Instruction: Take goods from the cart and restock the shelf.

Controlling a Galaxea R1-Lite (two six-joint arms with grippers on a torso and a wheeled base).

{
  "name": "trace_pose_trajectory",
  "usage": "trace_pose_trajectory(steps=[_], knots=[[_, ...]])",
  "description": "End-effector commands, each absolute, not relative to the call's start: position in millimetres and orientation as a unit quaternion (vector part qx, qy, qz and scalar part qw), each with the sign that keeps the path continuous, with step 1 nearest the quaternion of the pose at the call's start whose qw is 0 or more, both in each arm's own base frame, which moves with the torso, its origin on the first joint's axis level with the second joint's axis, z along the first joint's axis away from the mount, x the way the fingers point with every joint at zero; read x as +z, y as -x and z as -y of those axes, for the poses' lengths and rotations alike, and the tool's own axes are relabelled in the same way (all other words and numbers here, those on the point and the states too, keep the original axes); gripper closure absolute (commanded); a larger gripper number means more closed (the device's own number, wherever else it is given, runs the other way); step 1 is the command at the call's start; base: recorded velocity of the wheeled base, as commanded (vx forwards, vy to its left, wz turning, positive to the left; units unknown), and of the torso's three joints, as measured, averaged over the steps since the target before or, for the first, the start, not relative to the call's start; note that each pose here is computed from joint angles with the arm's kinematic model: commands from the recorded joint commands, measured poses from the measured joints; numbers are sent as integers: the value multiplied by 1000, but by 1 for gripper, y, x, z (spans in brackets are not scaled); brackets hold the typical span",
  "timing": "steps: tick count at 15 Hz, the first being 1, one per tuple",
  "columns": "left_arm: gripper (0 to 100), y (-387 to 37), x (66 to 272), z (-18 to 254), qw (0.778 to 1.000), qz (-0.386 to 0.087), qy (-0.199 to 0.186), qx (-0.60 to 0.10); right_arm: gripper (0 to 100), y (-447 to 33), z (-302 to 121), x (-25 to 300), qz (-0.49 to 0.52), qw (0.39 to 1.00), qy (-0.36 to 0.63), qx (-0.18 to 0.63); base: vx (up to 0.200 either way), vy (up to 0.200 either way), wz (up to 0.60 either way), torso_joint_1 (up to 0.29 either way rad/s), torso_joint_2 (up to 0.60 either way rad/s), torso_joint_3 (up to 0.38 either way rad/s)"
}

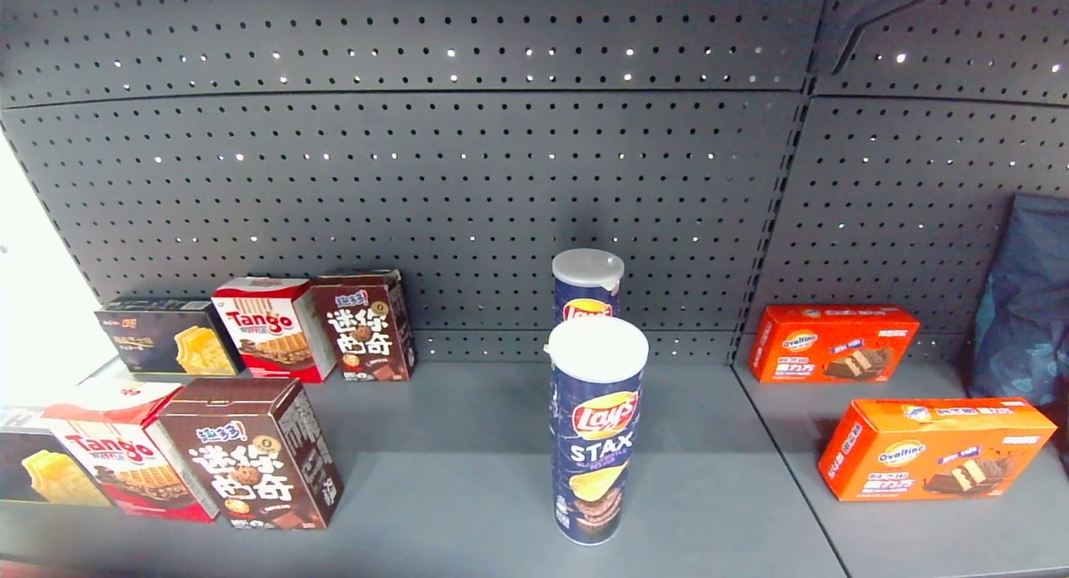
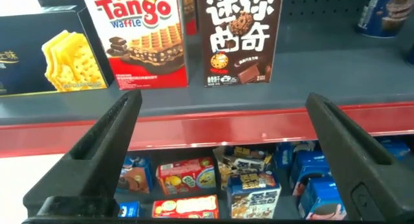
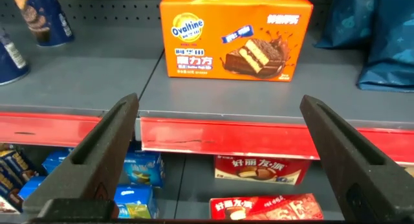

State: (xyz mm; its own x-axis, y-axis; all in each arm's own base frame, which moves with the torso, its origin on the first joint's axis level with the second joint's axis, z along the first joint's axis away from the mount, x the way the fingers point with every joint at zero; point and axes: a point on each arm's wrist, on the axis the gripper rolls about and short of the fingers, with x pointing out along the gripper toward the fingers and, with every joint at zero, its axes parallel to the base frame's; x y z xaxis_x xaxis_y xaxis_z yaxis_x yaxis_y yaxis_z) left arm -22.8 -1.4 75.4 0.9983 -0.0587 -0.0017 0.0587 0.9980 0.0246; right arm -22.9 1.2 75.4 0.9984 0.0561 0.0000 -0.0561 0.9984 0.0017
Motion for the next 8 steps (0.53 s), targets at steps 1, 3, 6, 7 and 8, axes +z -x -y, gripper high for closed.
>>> trace_pose_trajectory(steps=[1,3,6,7,8], knots=[[0,23,75,1,1000,0,-12,-29,0,23,-1,75,0,1000,-1,28,0,0,0,0,0,0],[0,23,75,1,1000,0,-12,-29,0,23,-1,75,0,1000,-1,28,0,0,0,0,0,0],[0,23,75,1,1000,0,-12,-29,0,23,-1,75,0,1000,-1,28,0,0,0,0,0,0],[0,23,75,1,1000,0,-12,-29,0,23,-1,75,0,1000,-1,28,0,0,0,0,0,0],[0,23,75,1,1000,0,-12,-29,0,23,-1,75,0,1000,-1,28,0,0,0,0,0,0]])
